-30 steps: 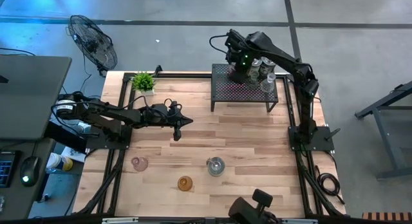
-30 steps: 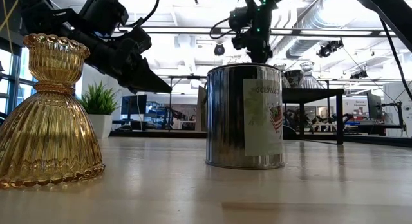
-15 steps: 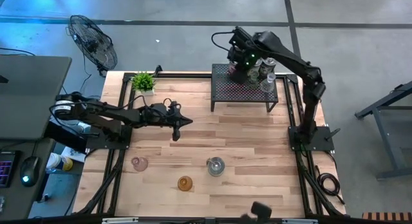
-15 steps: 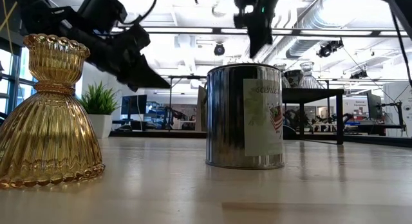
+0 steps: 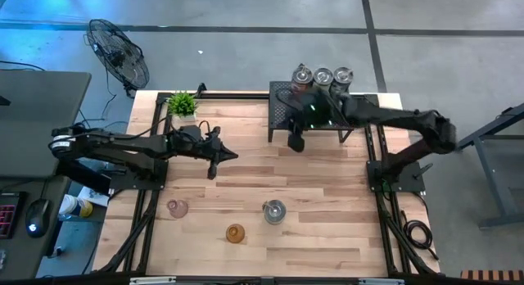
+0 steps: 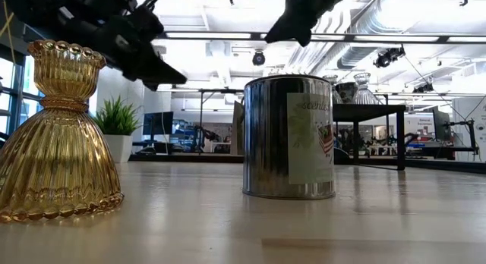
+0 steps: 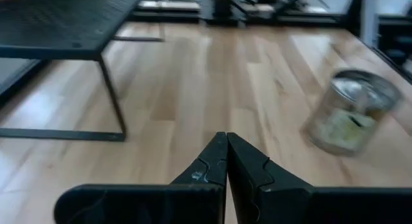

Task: Pick & Place candle stick holders
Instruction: Put the orange candle holder on the shelf

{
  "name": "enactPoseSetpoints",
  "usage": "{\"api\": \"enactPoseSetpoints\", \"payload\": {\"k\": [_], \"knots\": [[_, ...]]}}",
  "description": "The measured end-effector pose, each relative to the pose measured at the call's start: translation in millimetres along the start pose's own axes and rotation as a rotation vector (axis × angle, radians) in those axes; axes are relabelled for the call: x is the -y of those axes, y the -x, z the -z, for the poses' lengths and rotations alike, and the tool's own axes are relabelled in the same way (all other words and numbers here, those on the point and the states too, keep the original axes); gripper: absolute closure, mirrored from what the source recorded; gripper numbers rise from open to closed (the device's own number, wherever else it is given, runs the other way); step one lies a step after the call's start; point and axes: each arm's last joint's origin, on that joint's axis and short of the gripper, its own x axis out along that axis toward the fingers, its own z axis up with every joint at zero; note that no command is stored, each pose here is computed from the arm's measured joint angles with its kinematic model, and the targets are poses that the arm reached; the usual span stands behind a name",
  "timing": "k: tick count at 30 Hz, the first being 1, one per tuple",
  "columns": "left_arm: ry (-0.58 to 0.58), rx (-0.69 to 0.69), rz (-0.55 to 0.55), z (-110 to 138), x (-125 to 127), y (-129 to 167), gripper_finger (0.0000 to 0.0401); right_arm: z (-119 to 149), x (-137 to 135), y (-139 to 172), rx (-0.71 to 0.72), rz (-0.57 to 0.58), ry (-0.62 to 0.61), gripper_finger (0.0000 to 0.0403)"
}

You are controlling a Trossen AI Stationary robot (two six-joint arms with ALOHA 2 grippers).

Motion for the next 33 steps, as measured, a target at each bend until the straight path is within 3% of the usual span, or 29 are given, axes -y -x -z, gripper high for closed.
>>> {"api": "enactPoseSetpoints", "payload": {"k": [9, 14, 19, 24, 33], "knots": [[-0.029, -0.141, 0.156, 1, 16, 8, 0.0400, 69, -51, 3, 0.277, 0.002, -0.018, 0.0403], [-0.061, -0.271, 0.211, -9, 50, 7, 0.0400, 104, -64, -1, 0.364, 0.012, -0.018, 0.0403], [0.001, -0.304, 0.199, -19, 92, 7, 0.0393, 124, -72, -3, 0.432, 0.031, -0.021, 0.0403], [0.024, -0.363, 0.139, -19, 138, 6, 0.0333, 135, -80, -2, 0.468, 0.048, 0.010, 0.0403], [0.087, -0.395, 0.123, -25, 209, -15, 0.0161, 147, -95, 1, 0.498, 0.032, 0.050, 0.0403]]}}
